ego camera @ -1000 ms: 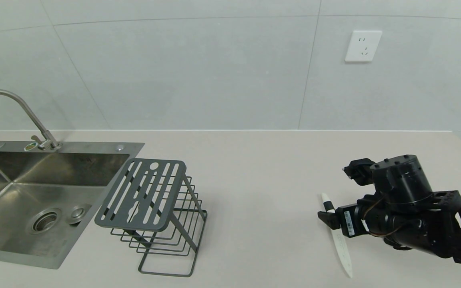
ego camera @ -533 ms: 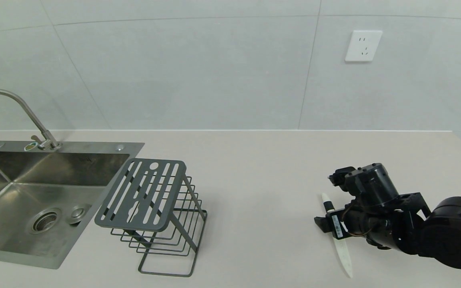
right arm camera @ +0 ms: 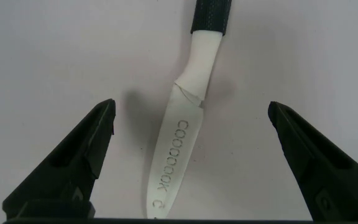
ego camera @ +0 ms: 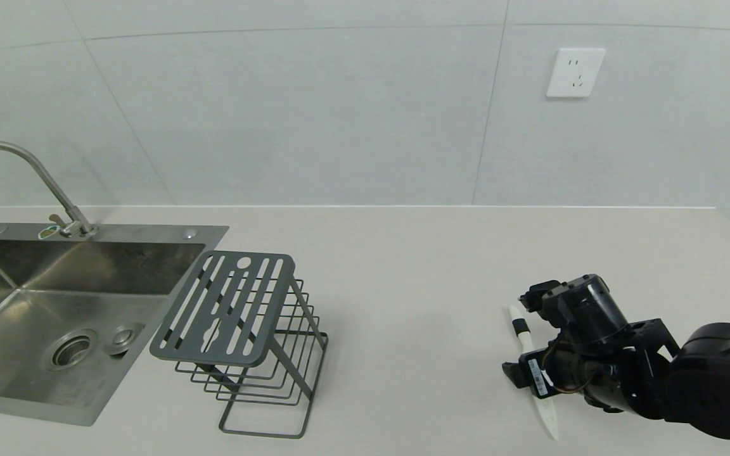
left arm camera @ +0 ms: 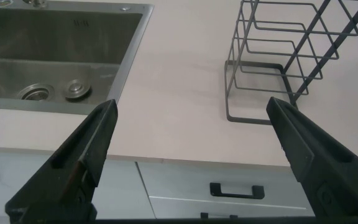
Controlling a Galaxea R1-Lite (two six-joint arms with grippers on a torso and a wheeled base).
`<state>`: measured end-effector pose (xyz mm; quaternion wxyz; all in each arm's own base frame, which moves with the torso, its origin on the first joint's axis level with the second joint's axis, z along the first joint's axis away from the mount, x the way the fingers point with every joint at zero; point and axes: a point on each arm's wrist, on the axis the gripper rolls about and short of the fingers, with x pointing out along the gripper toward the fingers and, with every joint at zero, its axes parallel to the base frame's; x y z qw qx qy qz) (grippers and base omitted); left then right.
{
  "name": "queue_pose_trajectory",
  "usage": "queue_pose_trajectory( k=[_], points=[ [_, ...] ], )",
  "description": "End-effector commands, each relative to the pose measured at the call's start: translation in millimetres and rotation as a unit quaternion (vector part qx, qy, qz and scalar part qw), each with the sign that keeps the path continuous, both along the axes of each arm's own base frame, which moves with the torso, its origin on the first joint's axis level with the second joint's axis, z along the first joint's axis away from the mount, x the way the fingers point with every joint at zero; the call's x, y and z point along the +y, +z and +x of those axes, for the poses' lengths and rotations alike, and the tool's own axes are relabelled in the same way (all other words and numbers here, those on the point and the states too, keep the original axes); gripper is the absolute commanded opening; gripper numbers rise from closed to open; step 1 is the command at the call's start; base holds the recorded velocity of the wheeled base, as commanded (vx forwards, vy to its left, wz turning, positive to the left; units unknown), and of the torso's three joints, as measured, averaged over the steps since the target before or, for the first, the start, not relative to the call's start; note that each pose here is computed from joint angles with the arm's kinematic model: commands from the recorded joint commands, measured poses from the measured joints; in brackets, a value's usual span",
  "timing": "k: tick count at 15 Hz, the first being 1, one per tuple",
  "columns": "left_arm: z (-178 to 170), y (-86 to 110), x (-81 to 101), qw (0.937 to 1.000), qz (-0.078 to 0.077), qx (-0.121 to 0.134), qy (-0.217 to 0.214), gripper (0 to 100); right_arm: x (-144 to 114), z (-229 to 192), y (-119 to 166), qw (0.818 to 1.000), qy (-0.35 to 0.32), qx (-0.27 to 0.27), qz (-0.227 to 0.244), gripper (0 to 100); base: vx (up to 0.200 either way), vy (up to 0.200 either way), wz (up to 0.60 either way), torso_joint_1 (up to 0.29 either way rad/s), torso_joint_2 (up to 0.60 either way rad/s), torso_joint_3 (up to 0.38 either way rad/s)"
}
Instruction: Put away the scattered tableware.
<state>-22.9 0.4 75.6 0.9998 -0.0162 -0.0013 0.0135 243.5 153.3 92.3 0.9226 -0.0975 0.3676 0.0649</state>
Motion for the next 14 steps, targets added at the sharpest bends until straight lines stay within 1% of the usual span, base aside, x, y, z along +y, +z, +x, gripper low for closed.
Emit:
queue_pose_trajectory(
  k=[1, 4, 9, 11, 14],
  points=[
    [0.1, 0.0, 0.0, 1.0000, 0.000, 0.000, 0.000, 100, 0.6, 0.7, -4.0, 1.000, -0.001, 0.006, -0.003, 100, 0.000, 0.000, 0.00, 0.000, 0.00, 0.000],
    [0.1, 0.0, 0.0, 1.0000, -0.001, 0.000, 0.000, 100, 2.7, 3.5, -10.4, 1.000, -0.004, 0.016, 0.001, 100, 0.000, 0.000, 0.00, 0.000, 0.00, 0.000],
    [0.1, 0.0, 0.0, 1.0000, -0.001, 0.000, 0.000, 100, 1.2, 5.1, -10.0, 1.000, -0.011, 0.014, 0.009, 100, 0.000, 0.000, 0.00, 0.000, 0.00, 0.000],
    [0.1, 0.0, 0.0, 1.0000, -0.001, 0.000, 0.000, 100, 1.6, 6.8, -9.3, 1.000, -0.007, 0.008, 0.019, 100, 0.000, 0.000, 0.00, 0.000, 0.00, 0.000],
    [0.1, 0.0, 0.0, 1.0000, -0.001, 0.000, 0.000, 100, 4.1, 9.3, -6.5, 0.999, -0.002, -0.004, 0.049, 100, 0.000, 0.000, 0.00, 0.000, 0.00, 0.000]
  ],
)
